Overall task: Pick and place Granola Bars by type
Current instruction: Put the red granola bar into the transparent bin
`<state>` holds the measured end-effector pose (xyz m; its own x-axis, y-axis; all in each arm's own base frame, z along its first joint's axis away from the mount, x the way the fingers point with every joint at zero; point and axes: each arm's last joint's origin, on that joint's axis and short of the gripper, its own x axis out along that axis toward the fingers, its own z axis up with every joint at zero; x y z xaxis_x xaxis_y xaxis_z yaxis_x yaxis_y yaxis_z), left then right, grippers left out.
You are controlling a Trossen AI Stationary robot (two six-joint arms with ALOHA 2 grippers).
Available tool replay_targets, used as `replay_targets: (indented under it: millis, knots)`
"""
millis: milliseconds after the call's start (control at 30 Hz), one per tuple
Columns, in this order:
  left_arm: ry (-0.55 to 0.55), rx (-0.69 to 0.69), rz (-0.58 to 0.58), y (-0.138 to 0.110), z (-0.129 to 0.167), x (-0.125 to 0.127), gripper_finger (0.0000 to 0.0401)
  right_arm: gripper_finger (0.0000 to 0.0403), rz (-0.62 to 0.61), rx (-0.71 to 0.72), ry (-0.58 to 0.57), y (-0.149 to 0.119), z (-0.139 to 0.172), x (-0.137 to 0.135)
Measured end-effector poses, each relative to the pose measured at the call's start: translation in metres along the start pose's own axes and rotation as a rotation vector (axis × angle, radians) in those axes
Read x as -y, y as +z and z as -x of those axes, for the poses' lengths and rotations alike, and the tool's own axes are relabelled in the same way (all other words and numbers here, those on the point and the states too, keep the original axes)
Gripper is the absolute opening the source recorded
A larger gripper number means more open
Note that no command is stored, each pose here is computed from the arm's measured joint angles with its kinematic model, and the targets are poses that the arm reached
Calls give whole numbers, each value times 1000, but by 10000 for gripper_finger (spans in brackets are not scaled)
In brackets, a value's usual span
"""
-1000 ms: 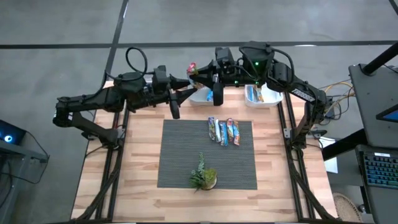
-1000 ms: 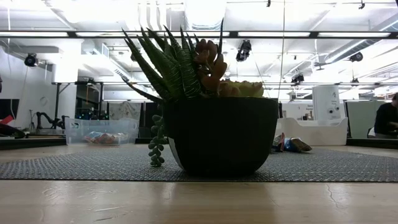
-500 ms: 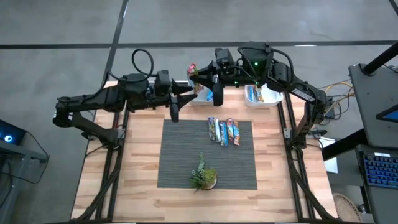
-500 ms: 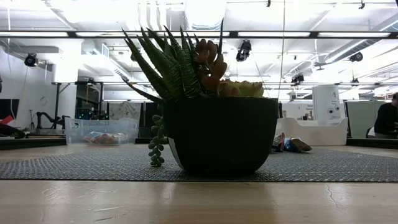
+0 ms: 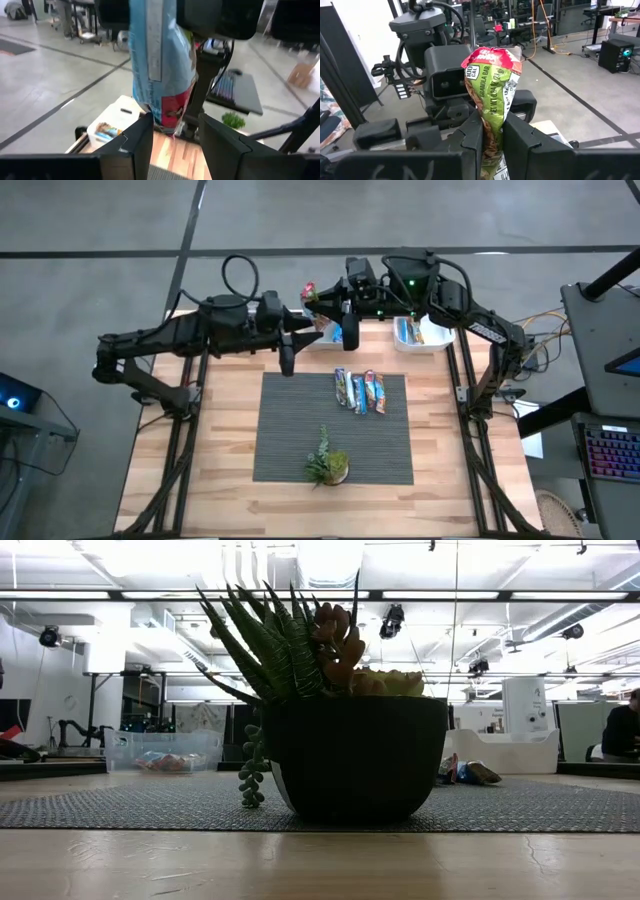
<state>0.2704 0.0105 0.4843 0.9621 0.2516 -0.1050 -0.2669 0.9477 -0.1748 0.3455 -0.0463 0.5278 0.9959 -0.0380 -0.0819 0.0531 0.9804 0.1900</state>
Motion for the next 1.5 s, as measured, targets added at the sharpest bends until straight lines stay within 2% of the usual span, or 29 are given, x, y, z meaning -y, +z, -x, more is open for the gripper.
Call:
replay_targets:
  millis: [233,400,500,1100,1233,1500]
  knots:
    - [28,-65,-51,13,-5,3,138,47,0,-5,-1,0,0,0]
    - [135,-36,-70,17,-5,0,138,47,-1,-10,1,-1,0,0]
    - [163,-31,-70,18,-5,-1,138,47,2,-16,2,-2,0,-1]
    - [135,-10,-36,19,-6,0,136,47,2,-18,4,-2,0,-2]
    - [125,-12,-36,19,-6,1,118,47,0,-18,4,-2,0,-2]
    - [120,-13,-39,19,-7,1,50,47,-1,-19,4,-2,0,-2]
